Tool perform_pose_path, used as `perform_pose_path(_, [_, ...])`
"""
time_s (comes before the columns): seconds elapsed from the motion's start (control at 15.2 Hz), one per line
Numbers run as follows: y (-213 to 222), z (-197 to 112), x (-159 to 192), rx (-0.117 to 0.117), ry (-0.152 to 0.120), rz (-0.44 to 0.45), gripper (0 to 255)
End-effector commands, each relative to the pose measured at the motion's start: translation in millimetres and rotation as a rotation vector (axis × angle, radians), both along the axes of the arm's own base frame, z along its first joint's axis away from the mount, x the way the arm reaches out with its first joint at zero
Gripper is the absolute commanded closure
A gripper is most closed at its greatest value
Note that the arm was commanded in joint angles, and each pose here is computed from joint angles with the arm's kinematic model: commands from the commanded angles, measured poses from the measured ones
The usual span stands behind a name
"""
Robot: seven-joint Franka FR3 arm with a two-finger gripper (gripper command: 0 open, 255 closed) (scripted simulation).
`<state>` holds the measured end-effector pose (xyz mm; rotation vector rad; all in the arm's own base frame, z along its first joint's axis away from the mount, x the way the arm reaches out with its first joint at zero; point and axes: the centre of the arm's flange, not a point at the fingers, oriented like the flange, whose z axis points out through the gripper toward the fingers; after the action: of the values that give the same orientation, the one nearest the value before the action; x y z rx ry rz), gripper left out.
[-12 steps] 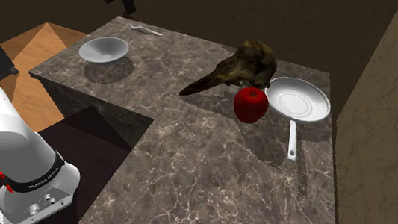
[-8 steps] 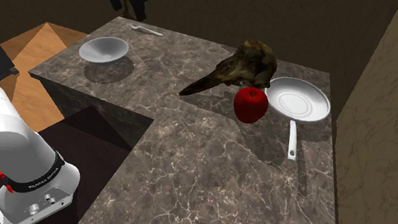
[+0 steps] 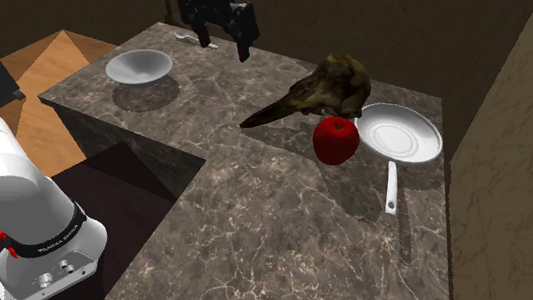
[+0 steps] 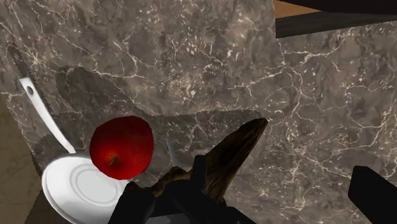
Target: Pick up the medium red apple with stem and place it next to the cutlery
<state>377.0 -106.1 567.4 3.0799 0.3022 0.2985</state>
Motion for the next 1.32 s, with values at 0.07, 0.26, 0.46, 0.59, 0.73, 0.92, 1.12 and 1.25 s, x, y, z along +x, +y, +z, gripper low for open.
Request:
perform_pose_path(0.07, [-33, -17, 18, -0.001, -0.005, 0.054, 0])
perform_pose_path(0.26, [-62, -34, 40, -0.001, -0.010, 0.104, 0])
perform_pose_path(0.46, [-91, -51, 63, -0.001, -0.015, 0.155, 0])
perform_pose_path(0.59, [-109, -63, 79, -0.001, -0.018, 0.189, 0])
perform_pose_path(0.73, [-127, -74, 96, 0.000, -0.022, 0.223, 0])
perform_pose_path(0.92, [-152, -91, 122, 0.000, -0.027, 0.273, 0])
perform_pose_path(1.12, [-176, -108, 150, 0.000, -0.031, 0.324, 0])
perform_pose_path(1.25, [-192, -119, 169, 0.000, -0.035, 0.358, 0])
